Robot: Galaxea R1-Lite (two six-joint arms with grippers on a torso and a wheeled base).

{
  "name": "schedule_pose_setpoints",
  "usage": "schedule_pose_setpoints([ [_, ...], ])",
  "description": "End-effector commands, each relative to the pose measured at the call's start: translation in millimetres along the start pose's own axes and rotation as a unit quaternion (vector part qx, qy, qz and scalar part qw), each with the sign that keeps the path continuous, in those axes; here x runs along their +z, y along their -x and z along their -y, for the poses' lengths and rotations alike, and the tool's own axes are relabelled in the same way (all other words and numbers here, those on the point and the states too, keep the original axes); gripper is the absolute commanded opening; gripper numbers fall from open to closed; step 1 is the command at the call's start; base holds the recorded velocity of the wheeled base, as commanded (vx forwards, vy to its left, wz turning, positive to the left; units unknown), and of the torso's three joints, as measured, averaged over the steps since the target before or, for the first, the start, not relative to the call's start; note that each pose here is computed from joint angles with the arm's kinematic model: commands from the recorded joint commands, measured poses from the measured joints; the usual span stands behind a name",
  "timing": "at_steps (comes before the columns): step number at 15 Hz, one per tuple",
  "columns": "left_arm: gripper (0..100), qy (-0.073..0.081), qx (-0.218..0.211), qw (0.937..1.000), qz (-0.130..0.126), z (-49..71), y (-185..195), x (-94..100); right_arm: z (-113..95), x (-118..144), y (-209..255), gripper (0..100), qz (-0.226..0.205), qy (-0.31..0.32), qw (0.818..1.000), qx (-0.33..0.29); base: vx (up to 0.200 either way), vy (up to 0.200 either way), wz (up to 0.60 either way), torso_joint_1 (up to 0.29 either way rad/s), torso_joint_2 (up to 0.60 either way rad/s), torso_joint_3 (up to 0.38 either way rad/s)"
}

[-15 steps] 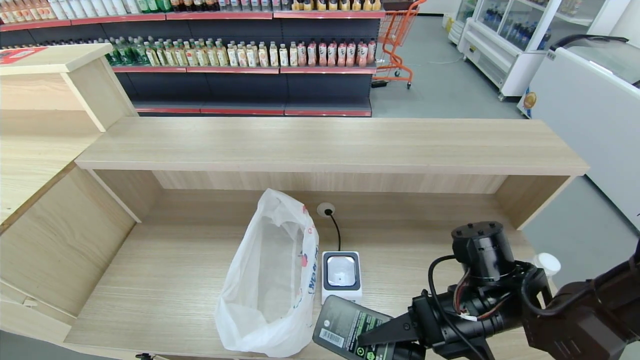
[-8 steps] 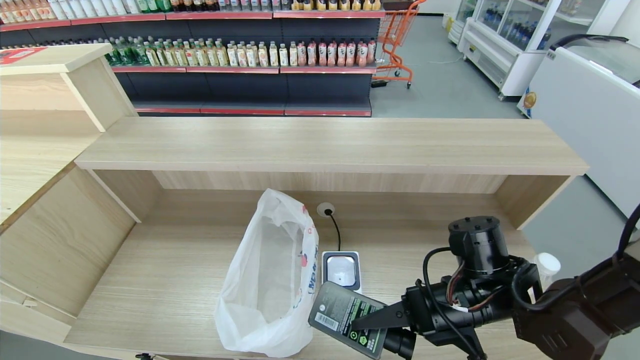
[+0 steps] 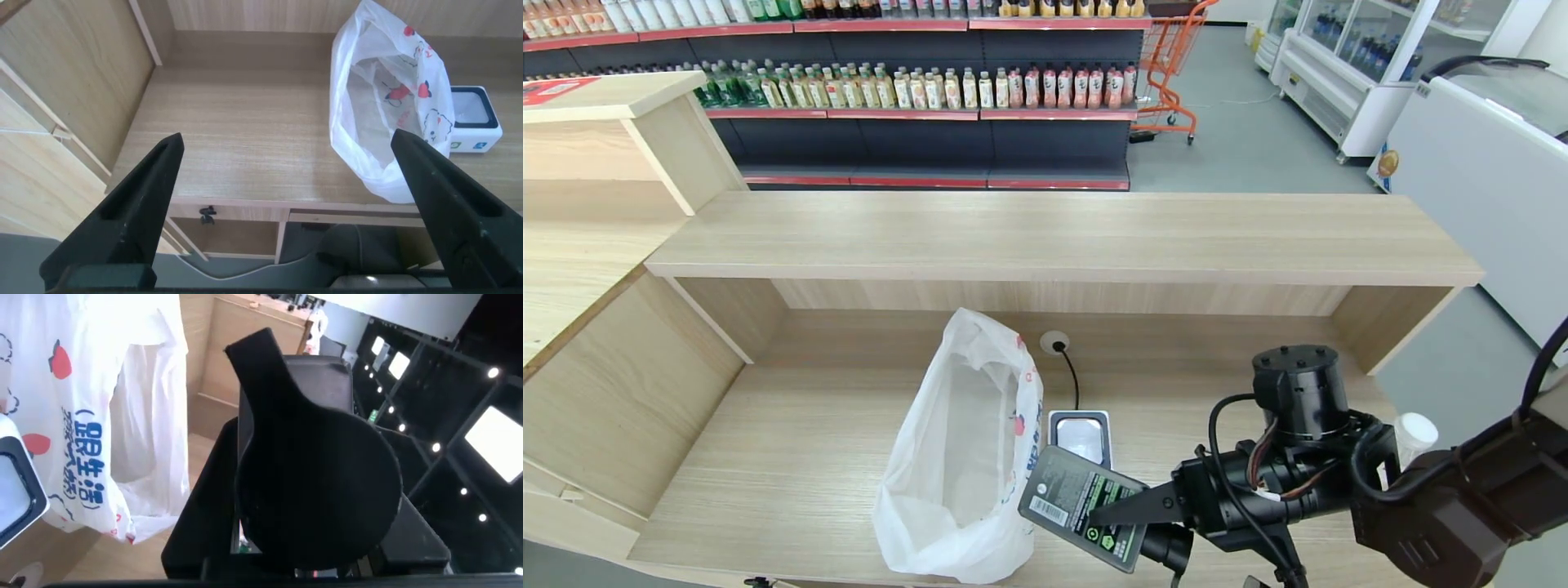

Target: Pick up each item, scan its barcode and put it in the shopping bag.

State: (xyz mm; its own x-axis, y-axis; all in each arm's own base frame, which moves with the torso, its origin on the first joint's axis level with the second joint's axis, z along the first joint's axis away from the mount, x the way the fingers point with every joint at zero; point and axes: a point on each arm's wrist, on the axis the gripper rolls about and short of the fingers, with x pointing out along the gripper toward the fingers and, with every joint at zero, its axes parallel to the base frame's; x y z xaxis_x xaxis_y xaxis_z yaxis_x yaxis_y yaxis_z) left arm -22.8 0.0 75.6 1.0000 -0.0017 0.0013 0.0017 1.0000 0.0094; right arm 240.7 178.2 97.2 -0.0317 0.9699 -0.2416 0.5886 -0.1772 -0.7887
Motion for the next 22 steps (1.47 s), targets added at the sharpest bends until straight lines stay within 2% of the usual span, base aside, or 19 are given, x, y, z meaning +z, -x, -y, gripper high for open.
schedule_pose_setpoints([
  [1,100,0.0,-0.001,1.0,0.0,0.0,0,0.0,2,0,-1,0,0.001,0.003,1.0,-0.002,0.0,0.0,0.0,0.0,0.0,0.0],
  [9,100,0.0,-0.001,1.0,0.0,0.0,0,0.0,7,1,1,0,0.004,0.002,1.0,-0.009,0.0,0.0,0.0,0.0,0.0,0.0],
  [10,100,0.0,0.0,1.0,-0.001,0.0,0,0.1,17,-1,-2,0,0.005,-0.015,1.0,-0.019,0.0,0.0,0.0,0.0,0.0,0.0],
  [12,100,0.0,-0.001,1.0,0.0,0.0,0,0.0,56,-4,0,0,0.002,-0.125,0.991,-0.048,0.0,0.0,0.0,0.0,0.0,0.0],
  [14,100,0.0,0.0,1.0,0.0,0.0,0,0.0,99,-2,23,0,-0.01,-0.197,0.977,-0.081,0.0,0.0,0.0,0.0,0.0,0.0],
  [15,100,0.0,-0.001,1.0,0.0,0.0,0,0.0,103,11,38,0,-0.009,-0.284,0.956,-0.072,0.0,0.0,0.0,0.0,0.0,0.0],
  [16,100,0.0,0.0,1.0,0.0,0.0,0,0.0,121,27,68,0,-0.024,-0.425,0.902,-0.068,0.0,0.0,0.0,0.0,0.0,0.0],
  [17,100,0.0,0.0,1.0,0.0,0.0,0,0.0,132,32,87,0,-0.051,-0.491,0.867,-0.07,0.0,0.0,0.0,0.0,0.0,0.0],
  [18,100,0.0,0.0,1.0,0.0,0.0,0,0.0,142,39,113,0,-0.111,-0.589,0.797,-0.076,0.0,0.0,0.0,0.0,0.0,0.0],
  [19,100,0.0,0.0,1.0,-0.001,0.0,0,0.1,148,44,125,0,-0.144,-0.641,0.748,-0.089,0.0,0.0,0.0,0.0,0.0,0.0],
  [20,100,0.0,0.0,1.0,0.0,0.0,0,0.0,151,54,143,0,-0.213,-0.758,0.602,-0.135,0.0,0.0,0.0,0.0,0.0,0.0],
  [21,100,0.0,0.0,1.0,0.0,0.0,0,0.0,142,55,150,0,-0.272,-0.824,0.466,-0.172,0.0,0.0,0.0,0.0,0.0,0.0],
  [22,100,0.0,0.0,1.0,0.0,0.0,0,0.0,136,55,149,0,-0.285,-0.844,0.418,-0.177,0.0,0.0,0.0,0.0,0.0,0.0],
])
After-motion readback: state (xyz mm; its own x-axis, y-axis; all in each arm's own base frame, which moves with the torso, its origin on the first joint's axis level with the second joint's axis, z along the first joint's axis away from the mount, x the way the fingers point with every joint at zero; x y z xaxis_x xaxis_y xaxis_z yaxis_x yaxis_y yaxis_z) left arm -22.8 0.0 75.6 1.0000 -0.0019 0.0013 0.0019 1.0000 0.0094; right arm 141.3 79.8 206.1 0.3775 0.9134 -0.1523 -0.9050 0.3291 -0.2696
